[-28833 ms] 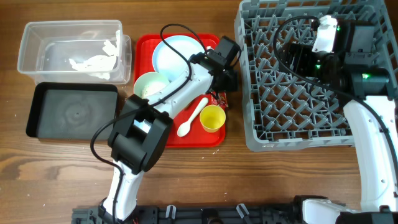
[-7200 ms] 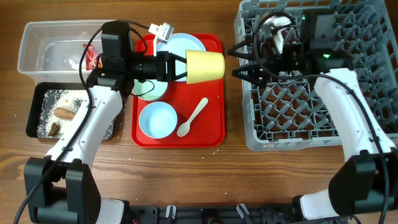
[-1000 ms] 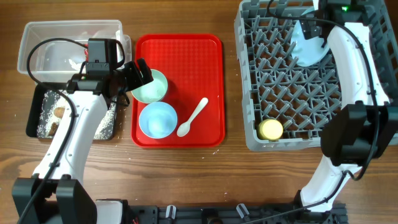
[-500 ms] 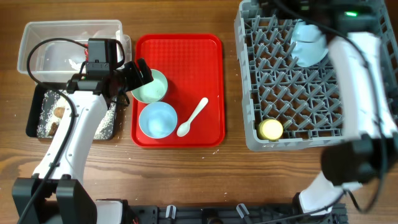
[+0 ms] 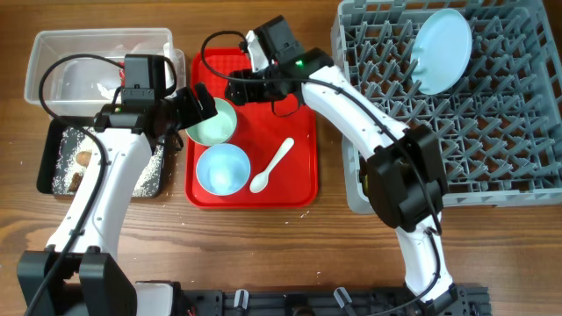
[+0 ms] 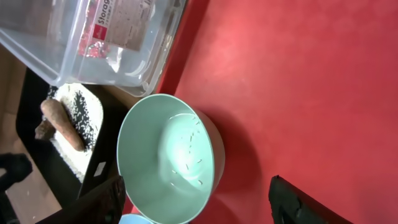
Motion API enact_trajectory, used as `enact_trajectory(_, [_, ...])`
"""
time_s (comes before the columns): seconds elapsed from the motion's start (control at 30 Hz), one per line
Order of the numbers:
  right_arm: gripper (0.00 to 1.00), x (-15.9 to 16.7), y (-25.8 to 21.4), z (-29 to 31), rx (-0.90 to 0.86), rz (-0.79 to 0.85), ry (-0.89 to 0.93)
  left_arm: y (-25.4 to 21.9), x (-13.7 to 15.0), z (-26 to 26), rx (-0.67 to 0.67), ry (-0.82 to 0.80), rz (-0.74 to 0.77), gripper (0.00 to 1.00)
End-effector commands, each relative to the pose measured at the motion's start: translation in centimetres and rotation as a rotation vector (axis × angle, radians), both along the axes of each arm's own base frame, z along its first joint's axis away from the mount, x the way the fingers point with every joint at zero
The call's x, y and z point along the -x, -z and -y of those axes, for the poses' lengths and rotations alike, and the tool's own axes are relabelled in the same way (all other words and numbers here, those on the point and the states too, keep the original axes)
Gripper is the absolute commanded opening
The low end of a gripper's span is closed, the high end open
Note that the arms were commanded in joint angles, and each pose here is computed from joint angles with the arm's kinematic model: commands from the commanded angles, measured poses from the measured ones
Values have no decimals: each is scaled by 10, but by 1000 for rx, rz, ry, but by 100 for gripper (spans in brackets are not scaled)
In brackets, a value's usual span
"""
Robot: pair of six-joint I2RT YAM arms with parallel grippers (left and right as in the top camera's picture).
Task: Sort waste into correct bins and load items into the dishwasher rack
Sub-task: 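Grasp the green bowl rim with the right gripper and lift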
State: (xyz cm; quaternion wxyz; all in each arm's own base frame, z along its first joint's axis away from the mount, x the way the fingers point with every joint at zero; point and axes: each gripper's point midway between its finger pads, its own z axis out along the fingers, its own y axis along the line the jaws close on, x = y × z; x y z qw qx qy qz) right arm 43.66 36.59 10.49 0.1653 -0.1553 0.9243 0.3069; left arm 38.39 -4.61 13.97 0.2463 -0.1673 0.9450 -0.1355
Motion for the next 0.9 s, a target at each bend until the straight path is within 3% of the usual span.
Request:
enact_trajectory(0.0, [74, 0, 27, 0, 39, -37, 25, -40, 1, -18, 14, -36, 81, 100])
enact_trajectory(0.13, [62, 5, 50, 1, 70, -80, 19, -102, 16, -63, 0, -158, 241, 100])
enact_trajectory(0.27, [55, 8, 67, 2, 89, -109, 17, -132, 32, -102, -66, -281, 330, 100])
enact_trajectory(0.37, [46, 16, 82, 1, 115, -140, 2, -133, 36, -107, -68, -297, 327, 100])
enact_trajectory(0.63, [44, 27, 91, -12, 160, -87, -62, -112, 38, -106, -62, -296, 243, 100])
enact_trajectory(0.77, [19, 22, 95, -6, 206, -66, -30, -112, 38, -106, -62, -296, 243, 100])
enact_trajectory(0.87, [10, 23, 102, -5, 221, -71, -27, -112, 38, -106, -62, -296, 243, 100])
